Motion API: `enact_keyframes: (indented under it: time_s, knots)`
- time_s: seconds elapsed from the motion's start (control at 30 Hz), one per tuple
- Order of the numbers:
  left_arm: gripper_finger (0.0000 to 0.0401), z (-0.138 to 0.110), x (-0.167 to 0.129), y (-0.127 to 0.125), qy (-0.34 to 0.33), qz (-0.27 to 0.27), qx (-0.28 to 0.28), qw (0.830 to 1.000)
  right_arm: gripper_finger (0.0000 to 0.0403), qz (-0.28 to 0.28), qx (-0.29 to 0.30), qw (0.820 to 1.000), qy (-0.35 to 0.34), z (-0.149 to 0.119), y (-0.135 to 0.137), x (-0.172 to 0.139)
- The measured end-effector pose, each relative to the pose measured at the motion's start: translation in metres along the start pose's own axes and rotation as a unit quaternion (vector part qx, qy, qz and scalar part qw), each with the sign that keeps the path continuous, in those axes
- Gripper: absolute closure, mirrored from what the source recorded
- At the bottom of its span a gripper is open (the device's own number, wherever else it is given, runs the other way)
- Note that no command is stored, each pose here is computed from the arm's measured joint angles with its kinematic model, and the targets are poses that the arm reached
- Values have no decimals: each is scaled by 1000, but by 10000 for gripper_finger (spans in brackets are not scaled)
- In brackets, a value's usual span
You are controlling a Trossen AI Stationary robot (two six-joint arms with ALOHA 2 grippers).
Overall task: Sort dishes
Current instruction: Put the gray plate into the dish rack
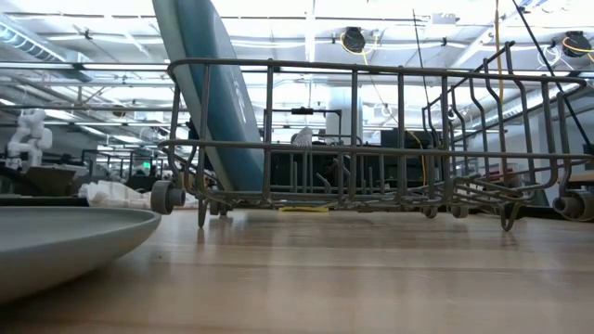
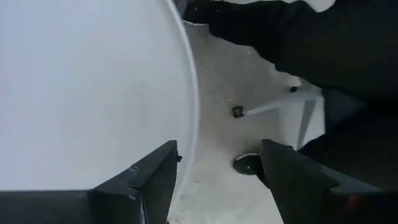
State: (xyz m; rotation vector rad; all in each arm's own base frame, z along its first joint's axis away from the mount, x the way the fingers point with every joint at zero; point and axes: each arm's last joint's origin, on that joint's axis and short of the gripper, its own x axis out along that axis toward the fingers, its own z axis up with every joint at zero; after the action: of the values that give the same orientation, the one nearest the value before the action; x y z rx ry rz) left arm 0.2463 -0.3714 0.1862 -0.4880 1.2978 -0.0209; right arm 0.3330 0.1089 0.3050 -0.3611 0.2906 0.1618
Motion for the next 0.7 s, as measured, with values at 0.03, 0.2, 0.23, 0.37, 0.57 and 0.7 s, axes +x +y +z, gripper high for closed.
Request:
enact_keyframes:
  time_s: [0.03,0.2,0.23,0.37,0.57,0.7]
  knots:
    - [170,-1,3,1,2,5,0,1000,266,0,0,1000,0,0,0,0]
    - [170,-2,17,5,9,26,-5,1000,266,0,0,1000,0,0,0,0]
    - [170,-2,20,6,11,32,-7,999,266,0,0,1000,0,0,0,0]
    - [170,-4,27,13,27,61,-11,998,266,0,0,1000,0,0,0,0]
    - [170,-4,27,22,39,105,-29,993,266,0,-1,1000,0,0,0,0]
    - [170,-3,26,28,45,137,-35,989,266,0,-2,1000,0,0,0,0]
